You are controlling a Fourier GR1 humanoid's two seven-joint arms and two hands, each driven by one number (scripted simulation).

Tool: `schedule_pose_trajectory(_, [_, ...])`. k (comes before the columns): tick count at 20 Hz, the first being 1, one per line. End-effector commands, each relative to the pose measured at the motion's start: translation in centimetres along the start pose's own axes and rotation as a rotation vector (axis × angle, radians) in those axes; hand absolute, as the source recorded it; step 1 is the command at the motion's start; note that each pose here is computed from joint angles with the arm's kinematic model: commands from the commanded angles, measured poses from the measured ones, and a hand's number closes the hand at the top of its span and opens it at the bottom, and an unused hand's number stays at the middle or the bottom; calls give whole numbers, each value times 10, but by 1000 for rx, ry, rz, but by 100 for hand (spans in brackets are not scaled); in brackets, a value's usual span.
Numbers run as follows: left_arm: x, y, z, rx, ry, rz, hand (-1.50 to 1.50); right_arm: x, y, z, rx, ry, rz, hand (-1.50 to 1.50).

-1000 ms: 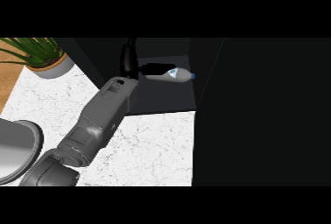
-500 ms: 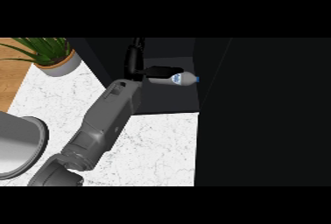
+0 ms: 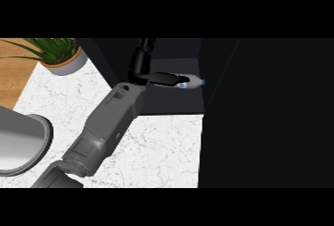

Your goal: Pick up the bottled water, place it into the cabinet and close the cabinet

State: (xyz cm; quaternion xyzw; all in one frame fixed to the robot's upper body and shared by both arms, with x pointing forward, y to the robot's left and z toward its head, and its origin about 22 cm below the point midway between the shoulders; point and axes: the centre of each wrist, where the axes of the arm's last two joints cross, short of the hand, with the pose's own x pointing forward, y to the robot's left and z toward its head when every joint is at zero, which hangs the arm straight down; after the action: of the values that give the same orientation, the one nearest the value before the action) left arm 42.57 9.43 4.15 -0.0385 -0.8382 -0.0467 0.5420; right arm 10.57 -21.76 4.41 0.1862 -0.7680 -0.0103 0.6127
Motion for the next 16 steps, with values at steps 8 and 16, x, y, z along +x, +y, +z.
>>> schedule_pose_trajectory(8, [-8,9,47,42,54,208,-150,6,-7,3,-18,7,-7,-150])
schedule_pose_trajectory(16, [12,8,91,21,44,286,-150,5,13,1,-32,3,2,-150])
